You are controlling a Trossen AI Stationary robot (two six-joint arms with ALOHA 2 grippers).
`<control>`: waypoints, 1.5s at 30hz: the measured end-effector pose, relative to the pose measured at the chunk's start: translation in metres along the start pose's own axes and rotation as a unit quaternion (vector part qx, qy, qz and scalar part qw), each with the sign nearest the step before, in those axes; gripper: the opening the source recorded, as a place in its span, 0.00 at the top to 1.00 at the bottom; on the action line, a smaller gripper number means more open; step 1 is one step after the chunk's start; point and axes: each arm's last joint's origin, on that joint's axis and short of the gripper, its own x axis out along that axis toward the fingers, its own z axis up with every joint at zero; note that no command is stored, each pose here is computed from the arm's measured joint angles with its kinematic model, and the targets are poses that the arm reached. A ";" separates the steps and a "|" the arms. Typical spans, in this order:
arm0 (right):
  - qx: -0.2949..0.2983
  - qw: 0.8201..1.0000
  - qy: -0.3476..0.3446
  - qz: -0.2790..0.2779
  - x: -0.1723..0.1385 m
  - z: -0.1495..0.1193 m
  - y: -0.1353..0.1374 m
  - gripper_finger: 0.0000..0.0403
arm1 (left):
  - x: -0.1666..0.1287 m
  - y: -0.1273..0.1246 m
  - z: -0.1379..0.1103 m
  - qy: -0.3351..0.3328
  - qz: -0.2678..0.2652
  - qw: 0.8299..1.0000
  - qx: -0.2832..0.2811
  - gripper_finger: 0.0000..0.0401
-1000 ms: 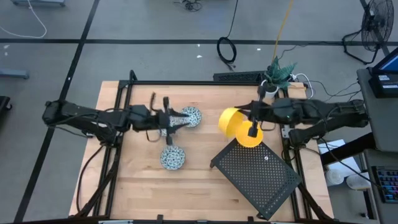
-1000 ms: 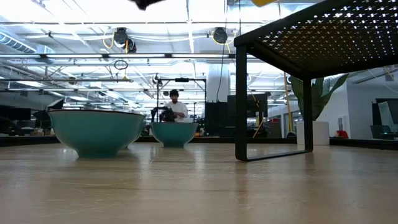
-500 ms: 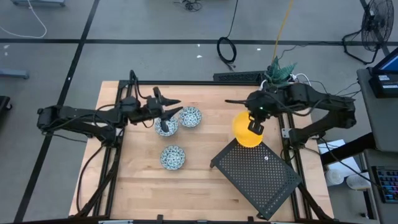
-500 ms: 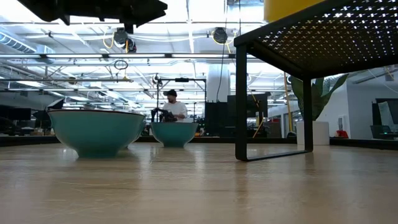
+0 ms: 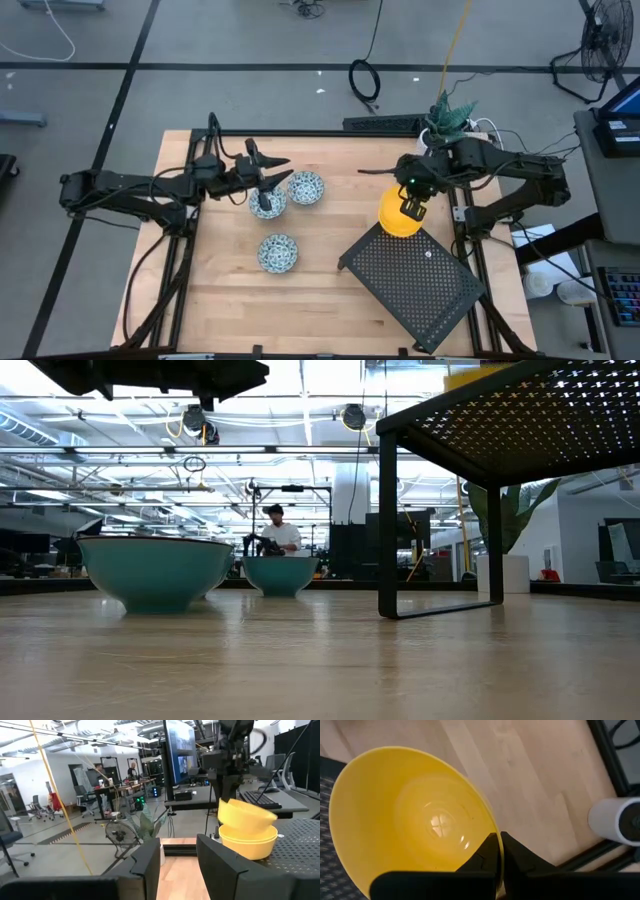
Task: Pick & Place Mini bowls
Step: Stack the yellow bowl on top of the yellow bowls on the shelf, then put the blue patterned bowl on the shelf
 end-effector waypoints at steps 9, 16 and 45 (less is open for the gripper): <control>-0.014 0.998 0.065 0.018 0.034 -0.007 0.006 1.00 | 0.000 0.000 0.000 0.001 0.000 1.000 -0.022 0.67; -0.013 0.997 0.062 0.034 0.035 -0.006 0.008 1.00 | 0.000 0.000 0.000 0.001 0.000 1.000 -0.022 0.67; -0.002 0.995 0.067 0.072 0.033 -0.006 0.009 0.68 | 0.000 0.000 -0.002 0.009 -0.001 1.000 -0.022 0.67</control>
